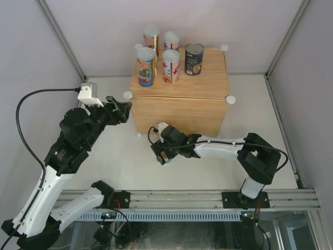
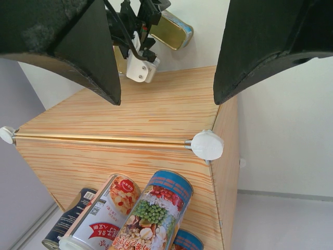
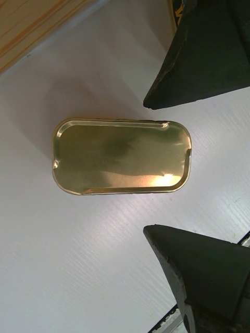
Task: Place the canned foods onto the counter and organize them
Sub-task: Pick up the canned food from the center of the board.
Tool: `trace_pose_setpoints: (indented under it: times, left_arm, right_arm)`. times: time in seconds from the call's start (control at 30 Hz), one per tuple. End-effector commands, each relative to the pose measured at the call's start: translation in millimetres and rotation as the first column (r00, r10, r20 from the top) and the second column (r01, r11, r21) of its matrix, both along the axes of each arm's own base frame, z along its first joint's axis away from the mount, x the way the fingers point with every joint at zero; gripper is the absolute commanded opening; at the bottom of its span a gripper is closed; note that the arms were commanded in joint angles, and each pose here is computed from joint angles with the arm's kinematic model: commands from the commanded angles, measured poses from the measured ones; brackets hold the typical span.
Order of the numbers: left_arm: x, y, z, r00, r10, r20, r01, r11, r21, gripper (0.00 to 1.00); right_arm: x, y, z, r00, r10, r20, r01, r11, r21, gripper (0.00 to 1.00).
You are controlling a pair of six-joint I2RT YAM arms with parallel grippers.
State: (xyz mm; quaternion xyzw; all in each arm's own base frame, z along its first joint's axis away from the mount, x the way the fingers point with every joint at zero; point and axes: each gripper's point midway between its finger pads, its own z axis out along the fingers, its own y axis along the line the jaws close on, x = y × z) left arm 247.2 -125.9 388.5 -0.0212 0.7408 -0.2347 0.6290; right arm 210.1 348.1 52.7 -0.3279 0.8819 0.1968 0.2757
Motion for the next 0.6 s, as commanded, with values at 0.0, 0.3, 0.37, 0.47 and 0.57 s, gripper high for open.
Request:
trace_pose_setpoints:
  times: [0.0, 0.3, 0.37, 0.47, 0.57]
  left_arm:
    - [1.9, 1.6, 7.7, 1.0, 0.01, 0.023, -0.009, 1.0, -0.012, 0.76]
    - [1.6, 2.4, 8.6, 1.0, 0.011, 0.027, -0.011, 1.0, -0.007, 0.76]
    - [1.9, 2.8, 8.0, 1.0, 0.013, 0.026, -0.013, 1.0, -0.005, 0.76]
    - [2.4, 2.8, 7.2, 1.0, 0.014, 0.027, -0.014, 1.0, -0.002, 0.77]
    - [3.5, 2.5, 6.8, 1.0, 0.015, 0.026, -0.015, 1.0, -0.001, 0.77]
  right_arm:
    - [10.5, 13.2, 13.1, 1.0, -0.013, 0.016, 0.013, 0.999, 0.043, 0.9]
    - [9.8, 13.6, 5.8, 1.0, -0.011, -0.004, 0.011, 1.0, 0.027, 0.84]
    - [10.3, 13.4, 4.5, 1.0, -0.013, -0.006, 0.013, 1.0, 0.024, 0.83]
    - [10.7, 13.0, 2.5, 1.0, -0.017, -0.013, 0.017, 1.0, 0.017, 0.79]
    - [10.9, 11.8, -2.1, 1.0, -0.018, -0.02, 0.018, 1.0, 0.007, 0.74]
